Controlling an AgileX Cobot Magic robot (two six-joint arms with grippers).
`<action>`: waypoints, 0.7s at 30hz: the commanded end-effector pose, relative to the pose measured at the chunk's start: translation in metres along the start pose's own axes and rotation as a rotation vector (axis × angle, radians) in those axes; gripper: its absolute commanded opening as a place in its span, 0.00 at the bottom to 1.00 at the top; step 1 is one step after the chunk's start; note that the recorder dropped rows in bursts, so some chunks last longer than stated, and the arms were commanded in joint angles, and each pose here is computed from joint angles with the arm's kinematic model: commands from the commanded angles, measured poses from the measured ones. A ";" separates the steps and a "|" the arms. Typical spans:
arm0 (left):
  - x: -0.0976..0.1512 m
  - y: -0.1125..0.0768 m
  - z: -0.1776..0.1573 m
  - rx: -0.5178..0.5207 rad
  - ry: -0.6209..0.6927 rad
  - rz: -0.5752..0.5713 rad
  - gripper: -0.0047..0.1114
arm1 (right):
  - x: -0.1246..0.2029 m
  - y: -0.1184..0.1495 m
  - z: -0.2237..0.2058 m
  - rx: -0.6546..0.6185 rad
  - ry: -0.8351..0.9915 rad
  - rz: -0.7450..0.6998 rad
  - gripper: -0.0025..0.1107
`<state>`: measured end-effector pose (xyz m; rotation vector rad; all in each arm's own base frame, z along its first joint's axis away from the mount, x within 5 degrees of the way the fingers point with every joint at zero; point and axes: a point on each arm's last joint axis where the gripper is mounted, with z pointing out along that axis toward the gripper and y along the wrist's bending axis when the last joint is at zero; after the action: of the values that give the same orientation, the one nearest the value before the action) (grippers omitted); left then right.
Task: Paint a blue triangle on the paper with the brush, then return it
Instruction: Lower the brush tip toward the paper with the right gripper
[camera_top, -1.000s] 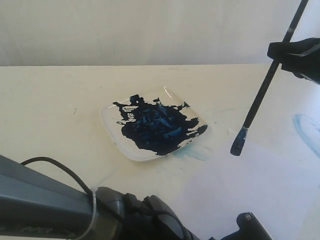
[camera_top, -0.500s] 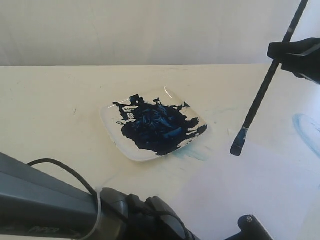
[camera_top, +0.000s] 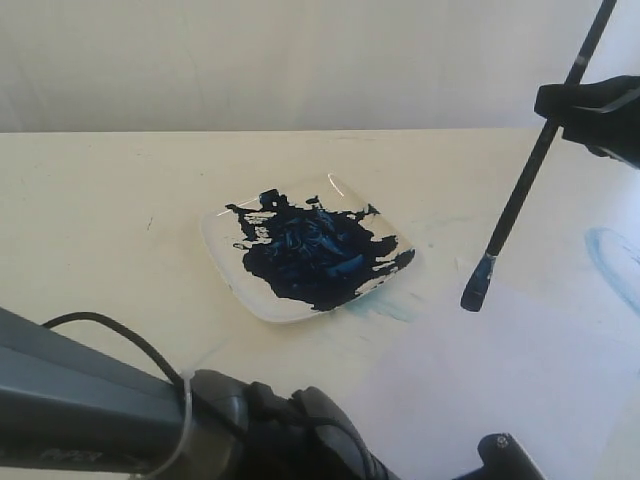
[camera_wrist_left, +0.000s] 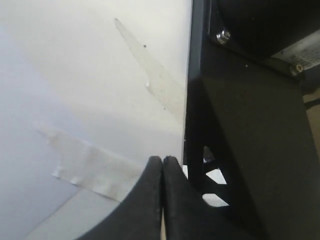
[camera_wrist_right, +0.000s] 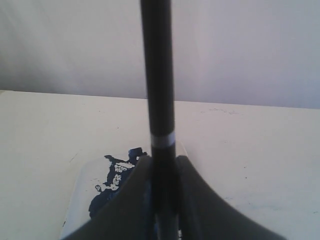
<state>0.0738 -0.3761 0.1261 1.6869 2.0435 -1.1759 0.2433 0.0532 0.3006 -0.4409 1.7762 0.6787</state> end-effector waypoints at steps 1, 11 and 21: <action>-0.022 0.001 -0.033 -0.052 -0.086 0.034 0.04 | -0.002 0.003 -0.001 -0.015 -0.019 -0.002 0.02; -0.037 0.041 -0.092 -0.250 -0.171 -0.017 0.04 | -0.002 0.003 -0.001 -0.023 -0.020 -0.002 0.02; 0.007 0.080 -0.105 -0.444 -0.094 -0.126 0.04 | -0.001 0.001 -0.001 0.006 -0.015 -0.002 0.02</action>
<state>0.1717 -0.3074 0.1632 1.3094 2.1449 -0.8331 0.2432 0.0533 0.3009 -0.4385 1.7738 0.6828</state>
